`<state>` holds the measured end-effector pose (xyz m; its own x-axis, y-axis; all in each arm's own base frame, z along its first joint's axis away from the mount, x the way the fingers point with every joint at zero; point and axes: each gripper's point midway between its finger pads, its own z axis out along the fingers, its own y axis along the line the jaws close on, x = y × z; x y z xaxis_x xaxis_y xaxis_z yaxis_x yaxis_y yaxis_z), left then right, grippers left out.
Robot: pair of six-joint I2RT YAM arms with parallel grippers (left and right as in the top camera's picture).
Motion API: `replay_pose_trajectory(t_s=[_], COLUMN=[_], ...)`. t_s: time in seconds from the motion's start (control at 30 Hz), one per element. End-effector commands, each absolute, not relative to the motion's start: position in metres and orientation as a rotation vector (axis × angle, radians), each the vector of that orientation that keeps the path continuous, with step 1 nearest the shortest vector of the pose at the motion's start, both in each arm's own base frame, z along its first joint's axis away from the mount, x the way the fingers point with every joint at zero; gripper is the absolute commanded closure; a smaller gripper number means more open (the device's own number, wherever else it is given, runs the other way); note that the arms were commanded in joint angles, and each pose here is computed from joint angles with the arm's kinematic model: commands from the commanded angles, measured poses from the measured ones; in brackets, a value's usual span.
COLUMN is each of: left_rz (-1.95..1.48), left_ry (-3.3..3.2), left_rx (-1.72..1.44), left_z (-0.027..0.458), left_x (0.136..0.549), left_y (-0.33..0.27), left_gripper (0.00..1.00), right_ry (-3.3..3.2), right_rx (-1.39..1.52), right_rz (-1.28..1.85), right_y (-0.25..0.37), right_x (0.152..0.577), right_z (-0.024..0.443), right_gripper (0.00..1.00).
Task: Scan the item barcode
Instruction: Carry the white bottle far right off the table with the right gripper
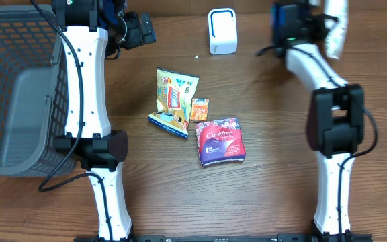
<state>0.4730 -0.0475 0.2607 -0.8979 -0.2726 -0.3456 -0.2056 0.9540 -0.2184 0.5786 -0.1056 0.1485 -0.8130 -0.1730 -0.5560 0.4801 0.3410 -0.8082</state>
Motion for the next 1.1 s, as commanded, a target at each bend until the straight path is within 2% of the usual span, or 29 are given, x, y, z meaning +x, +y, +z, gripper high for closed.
replay_pose_trajectory(t_s=[0.0,0.1,0.23,0.3,0.53,0.57,0.6,0.67,0.73,0.77,0.83,1.07], left_rz=[-0.247,-0.247,-0.247,-0.247,-0.247,-0.247,-0.247,-0.247,-0.247,-0.247,-0.247,-0.247], left_ry=[2.713,2.713,2.713,2.713,2.713,2.713,2.713,2.713,2.713,2.713,2.713,2.713], left_rx=[-0.342,-0.342,-0.342,-0.342,-0.342,-0.341,-0.341,-0.342,-0.342,-0.341,-0.342,-0.342], left_z=[0.267,0.267,0.267,0.267,0.267,0.267,0.267,0.267,0.267,0.267,0.267,0.267], left_x=[0.472,0.472,0.472,0.472,0.472,0.472,0.472,0.472,0.472,0.472,0.472,0.472], left_y=[-0.048,-0.048,-0.048,-0.048,-0.048,-0.048,-0.048,-0.048,-0.048,-0.048,-0.048,-0.048], left_gripper=[0.0,0.01,0.01,0.0,0.01,0.0,0.0,0.0,0.0,0.0,0.0,0.01], right_ry=[2.013,2.185,2.249,2.285,2.278,2.284,2.288,2.308,2.337,2.345,2.342,2.31], right_rx=[0.485,0.629,0.945,1.017,1.233,1.251,1.271,1.3,1.315,1.317,1.317,1.289], right_rz=[-1.388,-1.215,-1.073,-1.057,-1.124,-1.115,-1.105,-1.052,-0.982,-0.956,-0.955,-0.86], right_y=[-0.142,-0.185,-0.249,-0.277,-0.352,-0.358,-0.363,-0.369,-0.368,-0.367,-0.368,-0.355], right_x=[0.565,0.542,0.501,0.483,0.421,0.416,0.41,0.405,0.404,0.405,0.405,0.42], right_z=[0.175,0.131,0.1,0.093,0.088,0.086,0.084,0.079,0.072,0.07,0.071,0.097], right_gripper=[0.94,0.91,0.92,0.96,0.95,0.93,0.85,0.56,0.42,0.28,0.12,0.12])
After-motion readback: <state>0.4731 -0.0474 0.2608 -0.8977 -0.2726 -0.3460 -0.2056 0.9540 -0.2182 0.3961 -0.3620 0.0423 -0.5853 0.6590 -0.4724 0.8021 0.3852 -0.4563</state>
